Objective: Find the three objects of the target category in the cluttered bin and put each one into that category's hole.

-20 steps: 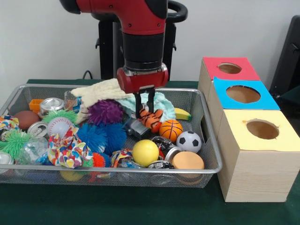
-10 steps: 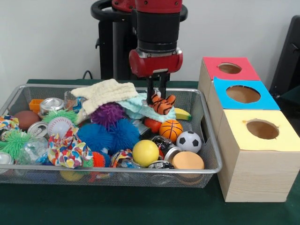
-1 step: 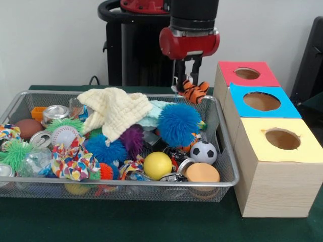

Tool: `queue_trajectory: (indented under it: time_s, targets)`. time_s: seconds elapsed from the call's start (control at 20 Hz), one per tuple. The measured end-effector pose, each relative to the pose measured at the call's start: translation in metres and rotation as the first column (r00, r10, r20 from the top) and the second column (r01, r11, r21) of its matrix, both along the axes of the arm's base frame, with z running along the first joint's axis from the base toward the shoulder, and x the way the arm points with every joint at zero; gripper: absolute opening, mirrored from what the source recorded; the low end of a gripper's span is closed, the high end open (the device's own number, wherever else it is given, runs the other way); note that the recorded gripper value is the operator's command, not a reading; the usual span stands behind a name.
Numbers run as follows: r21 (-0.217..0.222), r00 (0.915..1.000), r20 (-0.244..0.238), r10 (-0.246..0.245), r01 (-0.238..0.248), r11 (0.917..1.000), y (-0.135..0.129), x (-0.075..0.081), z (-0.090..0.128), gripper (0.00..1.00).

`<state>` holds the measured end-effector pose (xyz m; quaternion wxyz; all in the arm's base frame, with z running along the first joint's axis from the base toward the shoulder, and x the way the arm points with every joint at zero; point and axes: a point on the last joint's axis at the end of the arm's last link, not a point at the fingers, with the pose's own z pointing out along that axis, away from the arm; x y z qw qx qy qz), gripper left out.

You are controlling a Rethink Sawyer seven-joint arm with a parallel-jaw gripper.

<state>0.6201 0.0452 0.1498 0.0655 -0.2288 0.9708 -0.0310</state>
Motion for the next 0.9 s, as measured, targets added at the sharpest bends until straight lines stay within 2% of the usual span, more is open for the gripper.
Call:
queue_trajectory:
  time_s: [0.45,0.9]
  targets:
    - [-0.015,0.9994,0.034,-0.010,0.010,0.9998,0.028,0.000,0.042,0.00]
    - [-0.010,0.9977,0.042,-0.054,0.054,0.9985,0.022,0.000,0.053,0.00]
